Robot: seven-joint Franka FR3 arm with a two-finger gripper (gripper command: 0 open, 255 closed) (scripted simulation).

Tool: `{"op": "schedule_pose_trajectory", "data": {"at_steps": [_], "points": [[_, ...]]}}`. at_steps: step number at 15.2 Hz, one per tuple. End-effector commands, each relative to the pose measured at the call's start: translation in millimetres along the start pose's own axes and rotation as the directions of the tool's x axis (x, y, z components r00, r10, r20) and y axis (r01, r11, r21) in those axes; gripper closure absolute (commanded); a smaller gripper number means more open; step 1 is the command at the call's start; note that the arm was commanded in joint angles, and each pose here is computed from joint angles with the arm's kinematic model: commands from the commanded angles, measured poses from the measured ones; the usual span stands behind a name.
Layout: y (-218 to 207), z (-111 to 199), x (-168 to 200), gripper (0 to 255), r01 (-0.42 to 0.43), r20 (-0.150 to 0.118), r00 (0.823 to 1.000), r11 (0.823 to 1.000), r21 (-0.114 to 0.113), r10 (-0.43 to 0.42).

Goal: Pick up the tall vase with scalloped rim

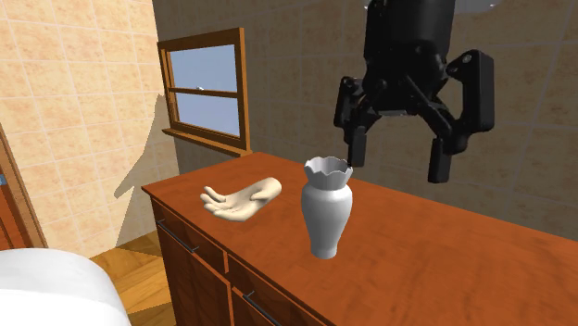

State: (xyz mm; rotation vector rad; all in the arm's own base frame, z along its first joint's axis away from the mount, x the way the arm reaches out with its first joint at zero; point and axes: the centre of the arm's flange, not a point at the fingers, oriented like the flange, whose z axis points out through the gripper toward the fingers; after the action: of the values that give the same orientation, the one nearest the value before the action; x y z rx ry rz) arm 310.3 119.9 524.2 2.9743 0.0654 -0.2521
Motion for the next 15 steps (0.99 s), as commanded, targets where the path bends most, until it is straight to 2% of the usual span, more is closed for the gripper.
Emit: {"op": "schedule_pose_trajectory", "data": {"at_steps": [1, 15], "points": [[-24, 1, 11, 0, -0.014, -0.004, 1.000, 1.000, -0.004, 0.014], [-193, 8, 91, 0, -0.098, -0.034, 0.995, 0.995, -0.036, 0.097]]}}
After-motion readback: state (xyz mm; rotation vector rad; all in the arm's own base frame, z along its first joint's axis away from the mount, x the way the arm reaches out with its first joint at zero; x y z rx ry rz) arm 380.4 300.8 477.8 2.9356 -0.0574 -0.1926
